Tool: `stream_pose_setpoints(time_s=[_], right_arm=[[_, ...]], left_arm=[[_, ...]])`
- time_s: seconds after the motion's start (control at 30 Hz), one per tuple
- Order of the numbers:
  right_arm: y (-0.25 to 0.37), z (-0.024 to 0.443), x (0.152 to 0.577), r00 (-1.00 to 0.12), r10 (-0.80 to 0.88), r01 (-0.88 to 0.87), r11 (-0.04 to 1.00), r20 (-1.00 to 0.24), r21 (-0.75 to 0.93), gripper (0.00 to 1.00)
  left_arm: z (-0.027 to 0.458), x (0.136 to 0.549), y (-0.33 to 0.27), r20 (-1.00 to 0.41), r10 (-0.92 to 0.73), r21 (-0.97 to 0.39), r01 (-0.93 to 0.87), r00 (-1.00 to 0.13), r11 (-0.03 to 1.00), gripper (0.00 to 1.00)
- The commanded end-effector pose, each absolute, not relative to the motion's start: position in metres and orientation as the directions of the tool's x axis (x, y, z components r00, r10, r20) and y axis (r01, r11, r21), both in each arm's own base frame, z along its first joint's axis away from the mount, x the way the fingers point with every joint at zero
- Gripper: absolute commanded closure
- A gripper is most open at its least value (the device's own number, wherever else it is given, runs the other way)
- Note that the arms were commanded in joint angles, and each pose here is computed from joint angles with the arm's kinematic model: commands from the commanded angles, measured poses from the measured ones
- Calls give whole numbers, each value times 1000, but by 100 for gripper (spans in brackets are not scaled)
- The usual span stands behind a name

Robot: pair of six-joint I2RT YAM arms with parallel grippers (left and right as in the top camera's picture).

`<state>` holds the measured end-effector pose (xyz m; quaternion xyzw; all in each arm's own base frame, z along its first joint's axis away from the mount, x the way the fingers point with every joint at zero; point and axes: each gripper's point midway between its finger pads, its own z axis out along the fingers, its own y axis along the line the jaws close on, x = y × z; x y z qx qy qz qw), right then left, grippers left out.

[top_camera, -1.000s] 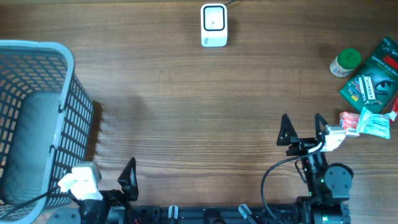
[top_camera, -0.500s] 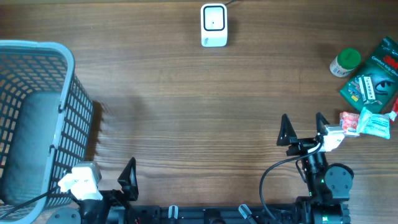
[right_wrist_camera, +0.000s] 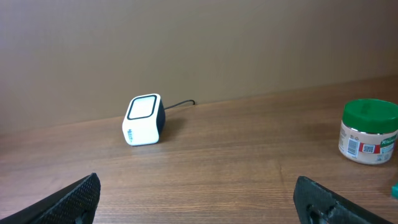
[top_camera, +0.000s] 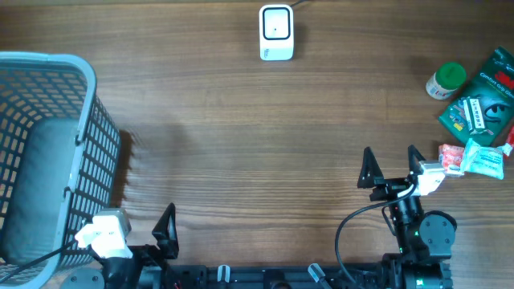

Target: Scan the item barcode

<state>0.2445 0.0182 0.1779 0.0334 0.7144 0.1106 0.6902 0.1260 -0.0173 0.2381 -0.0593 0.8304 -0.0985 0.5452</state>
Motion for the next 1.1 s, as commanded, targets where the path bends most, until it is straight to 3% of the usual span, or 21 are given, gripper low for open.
stream_pose_setpoints(time_s=[0.0,0.13,0.37,1.07], right_arm=[[17,176,245,-34,182,-97,978,-983,184,0],[9,176,245,-27,173,-50,983,-985,174,0],[12,175,245,-10,-123,-73,990,-992,-122,0],[12,175,245,-10,-128,-74,989,-992,-127,0]], left_arm=[[239,125,-19,-895,-213,-239,17,-393,971,0],[239,125,-19,-895,-213,-239,17,-393,971,0],[239,125,-19,-895,-213,-239,17,-393,971,0],[239,125,-19,-895,-213,-239,17,-393,971,0]])
